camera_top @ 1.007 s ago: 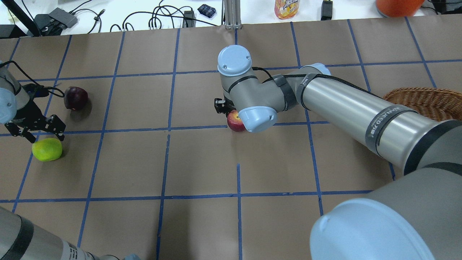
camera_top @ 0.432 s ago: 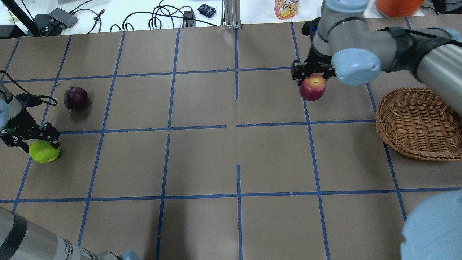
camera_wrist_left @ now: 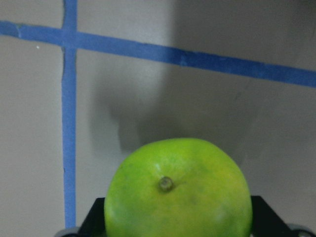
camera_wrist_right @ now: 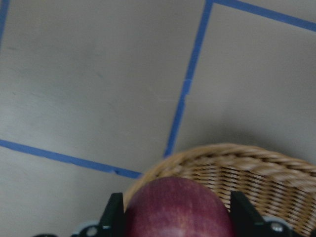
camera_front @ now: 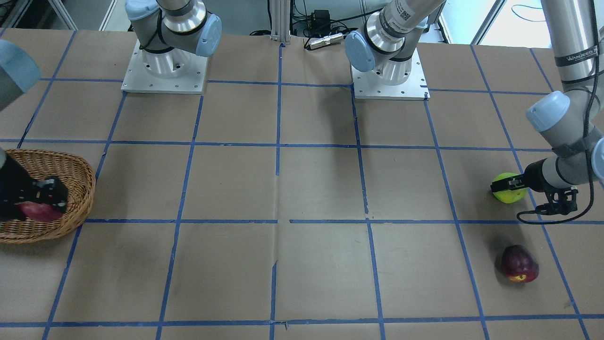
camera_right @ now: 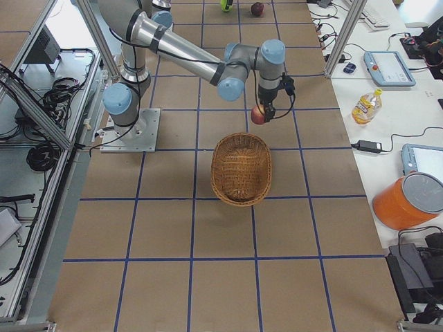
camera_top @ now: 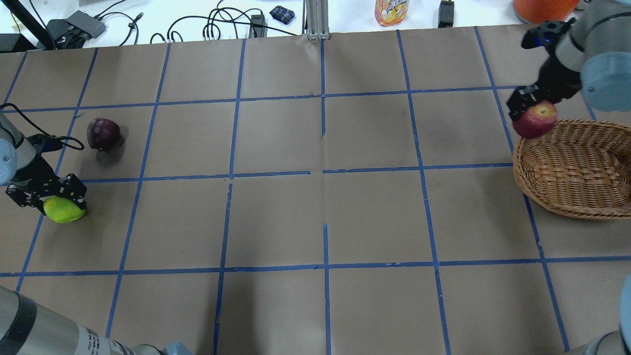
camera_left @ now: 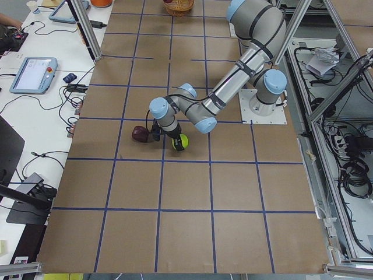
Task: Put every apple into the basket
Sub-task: 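Drop the red apple into the basket while the left gripper grasps the green apple, then set the green apple at the table center and open the left gripper, then grasp the green apple with the right gripper while the left grasps the dark red apple, then place the green apple in the basket while the left carries the dark red apple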
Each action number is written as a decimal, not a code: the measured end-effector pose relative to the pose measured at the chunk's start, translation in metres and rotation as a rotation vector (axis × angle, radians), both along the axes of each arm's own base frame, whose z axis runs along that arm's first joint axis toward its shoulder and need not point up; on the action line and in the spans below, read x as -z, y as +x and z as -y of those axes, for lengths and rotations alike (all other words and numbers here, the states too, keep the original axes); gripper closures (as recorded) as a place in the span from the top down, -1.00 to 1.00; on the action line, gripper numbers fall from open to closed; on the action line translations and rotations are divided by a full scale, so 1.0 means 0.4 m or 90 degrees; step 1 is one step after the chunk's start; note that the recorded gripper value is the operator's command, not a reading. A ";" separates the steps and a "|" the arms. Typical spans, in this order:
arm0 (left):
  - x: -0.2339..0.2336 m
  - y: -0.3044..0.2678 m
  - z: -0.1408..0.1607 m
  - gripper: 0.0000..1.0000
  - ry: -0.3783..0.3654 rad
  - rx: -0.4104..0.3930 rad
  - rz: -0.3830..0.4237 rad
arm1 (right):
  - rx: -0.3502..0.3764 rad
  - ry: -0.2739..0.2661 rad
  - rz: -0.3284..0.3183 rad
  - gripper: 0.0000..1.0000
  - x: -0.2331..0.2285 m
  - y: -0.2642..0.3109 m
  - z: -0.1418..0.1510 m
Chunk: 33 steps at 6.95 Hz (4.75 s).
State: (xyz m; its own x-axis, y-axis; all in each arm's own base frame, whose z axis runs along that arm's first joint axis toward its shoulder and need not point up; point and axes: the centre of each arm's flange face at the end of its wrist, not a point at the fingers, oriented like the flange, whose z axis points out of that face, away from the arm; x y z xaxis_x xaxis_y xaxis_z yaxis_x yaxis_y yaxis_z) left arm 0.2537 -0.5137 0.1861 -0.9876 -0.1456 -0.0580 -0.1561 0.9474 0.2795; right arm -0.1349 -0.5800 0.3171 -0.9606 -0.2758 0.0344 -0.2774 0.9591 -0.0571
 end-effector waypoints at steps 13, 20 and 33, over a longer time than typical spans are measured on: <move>-0.061 -1.443 0.087 1.00 -0.248 -0.043 -0.126 | 0.086 0.023 0.090 1.00 -0.031 0.334 -0.020; -0.280 -0.698 0.269 1.00 -0.249 0.097 -0.087 | 0.191 -0.007 0.123 1.00 0.106 0.909 -0.007; 0.009 -0.073 0.384 -0.89 -0.223 0.319 -0.057 | 0.148 -0.010 0.052 -0.19 0.085 1.027 0.016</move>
